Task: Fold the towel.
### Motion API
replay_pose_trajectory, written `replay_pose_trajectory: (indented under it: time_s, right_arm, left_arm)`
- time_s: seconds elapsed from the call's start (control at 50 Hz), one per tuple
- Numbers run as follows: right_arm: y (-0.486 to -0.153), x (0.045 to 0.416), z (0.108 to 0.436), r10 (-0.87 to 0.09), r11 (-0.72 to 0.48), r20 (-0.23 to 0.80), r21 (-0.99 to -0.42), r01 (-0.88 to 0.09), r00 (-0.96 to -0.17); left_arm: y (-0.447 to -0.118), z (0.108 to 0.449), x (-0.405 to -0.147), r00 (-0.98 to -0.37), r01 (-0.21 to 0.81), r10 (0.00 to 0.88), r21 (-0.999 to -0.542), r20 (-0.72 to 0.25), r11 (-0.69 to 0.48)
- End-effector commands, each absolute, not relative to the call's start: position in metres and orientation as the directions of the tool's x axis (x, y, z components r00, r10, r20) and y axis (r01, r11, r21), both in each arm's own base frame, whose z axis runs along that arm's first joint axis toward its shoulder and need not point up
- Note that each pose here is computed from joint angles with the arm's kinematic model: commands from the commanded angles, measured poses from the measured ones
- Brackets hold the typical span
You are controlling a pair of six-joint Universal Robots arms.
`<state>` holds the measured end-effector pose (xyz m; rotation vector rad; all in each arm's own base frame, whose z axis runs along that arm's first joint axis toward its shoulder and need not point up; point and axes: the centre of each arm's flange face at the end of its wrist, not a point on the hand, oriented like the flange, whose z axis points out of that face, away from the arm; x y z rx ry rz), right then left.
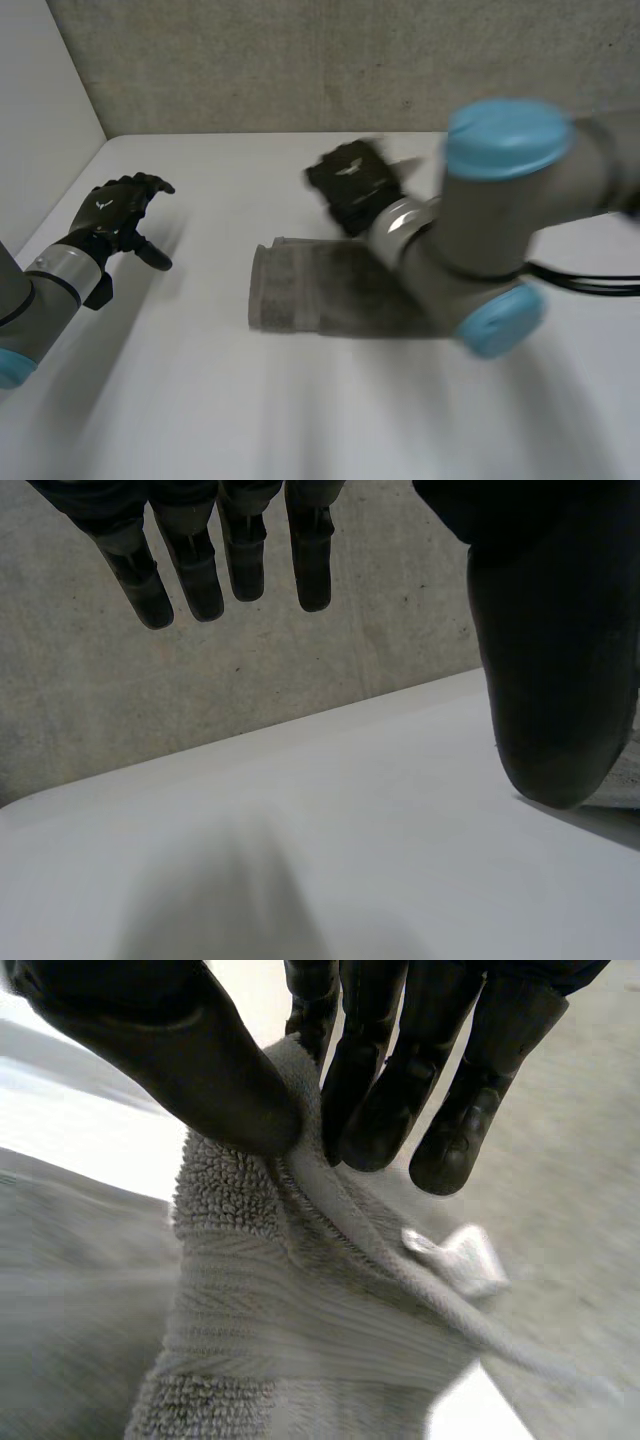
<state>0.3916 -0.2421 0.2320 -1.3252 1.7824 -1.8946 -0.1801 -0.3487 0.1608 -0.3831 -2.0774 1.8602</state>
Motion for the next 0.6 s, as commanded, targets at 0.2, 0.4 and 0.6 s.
replay_pose_trajectory:
  time_s: [0.2,0.4,0.6]
  right_arm:
    - [-0.22,0.418,0.175,-0.751,-0.166,0.476,-0.808,-0.566,-0.458]
    - [-0.248,0.335,0.204,-0.692,-0.003,0.394,-0.839,-0.544,-0.605]
    - [-0.265,0.259,0.162,-0.643,0.121,0.332,-0.846,-0.519,-0.691]
  left_arm:
    - [-0.348,0.161,-0.182,-0.909,-0.016,0.413,-0.993,0.063,0.115]
    - [-0.345,0.159,-0.186,-0.904,-0.013,0.423,-0.993,0.063,0.121]
    - [-0.335,0.155,-0.198,-0.887,-0.006,0.456,-0.991,0.068,0.136]
